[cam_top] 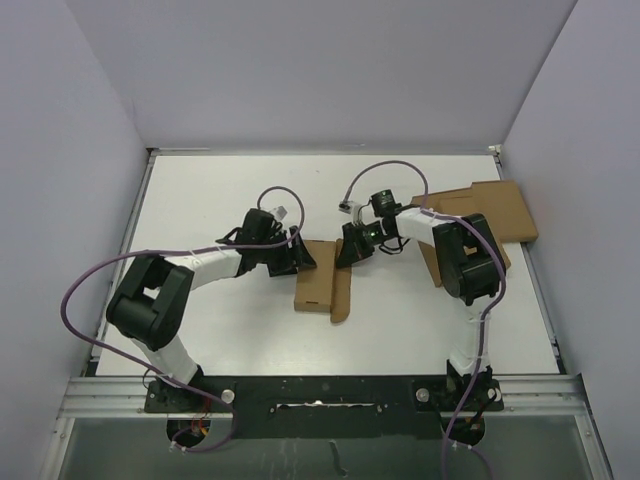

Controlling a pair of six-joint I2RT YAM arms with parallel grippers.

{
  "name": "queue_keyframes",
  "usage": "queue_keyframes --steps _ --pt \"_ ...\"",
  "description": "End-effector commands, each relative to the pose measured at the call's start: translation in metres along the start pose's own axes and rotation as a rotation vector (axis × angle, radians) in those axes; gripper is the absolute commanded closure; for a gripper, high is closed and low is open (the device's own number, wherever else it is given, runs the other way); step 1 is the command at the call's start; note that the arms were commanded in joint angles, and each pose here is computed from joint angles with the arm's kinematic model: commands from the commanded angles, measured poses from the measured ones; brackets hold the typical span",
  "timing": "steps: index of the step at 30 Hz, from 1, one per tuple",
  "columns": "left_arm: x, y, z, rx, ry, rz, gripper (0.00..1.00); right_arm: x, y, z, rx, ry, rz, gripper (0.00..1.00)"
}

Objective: Fold the paper box

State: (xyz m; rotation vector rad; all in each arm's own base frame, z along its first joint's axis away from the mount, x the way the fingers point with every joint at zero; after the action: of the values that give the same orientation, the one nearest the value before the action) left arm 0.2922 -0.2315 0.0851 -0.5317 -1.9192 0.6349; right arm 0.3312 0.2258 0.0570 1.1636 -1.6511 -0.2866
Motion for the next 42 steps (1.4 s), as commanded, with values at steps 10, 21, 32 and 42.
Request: queue_keyframes --steps 10,21,32,42 --pt "0.053 -0.027 -0.033 -0.078 -0.203 -0.085 0.27 0.065 0.044 -0.021 0.476 -0.107 -0.012 0.93" --pt "0.119 -0.030 0.007 -0.124 -0.408 0.118 0.25 0.102 0.115 0.055 1.221 -0.253 -0.233 0.38" --pt "0.105 -0.020 0.029 -0.073 -0.421 0.228 0.26 0.039 0.092 0.104 1.510 0.017 -0.200 0.29" --pt "0.076 -0.011 0.030 -0.033 -0.390 0.221 0.27 0.010 0.076 0.106 1.578 0.134 -0.085 0.39"
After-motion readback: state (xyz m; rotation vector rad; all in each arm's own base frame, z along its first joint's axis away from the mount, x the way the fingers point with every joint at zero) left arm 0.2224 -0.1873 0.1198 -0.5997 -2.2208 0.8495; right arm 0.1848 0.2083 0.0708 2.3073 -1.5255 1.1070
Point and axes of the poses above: each gripper's point midway between its finger pads, its own x axis back along the fingers, its own y axis along the line the jaws close on, z = x × y, the point moved 5 cm from there along x, back along the fingers, and after that the axes turned 3 degrees about -x, right-handed, at the moved point
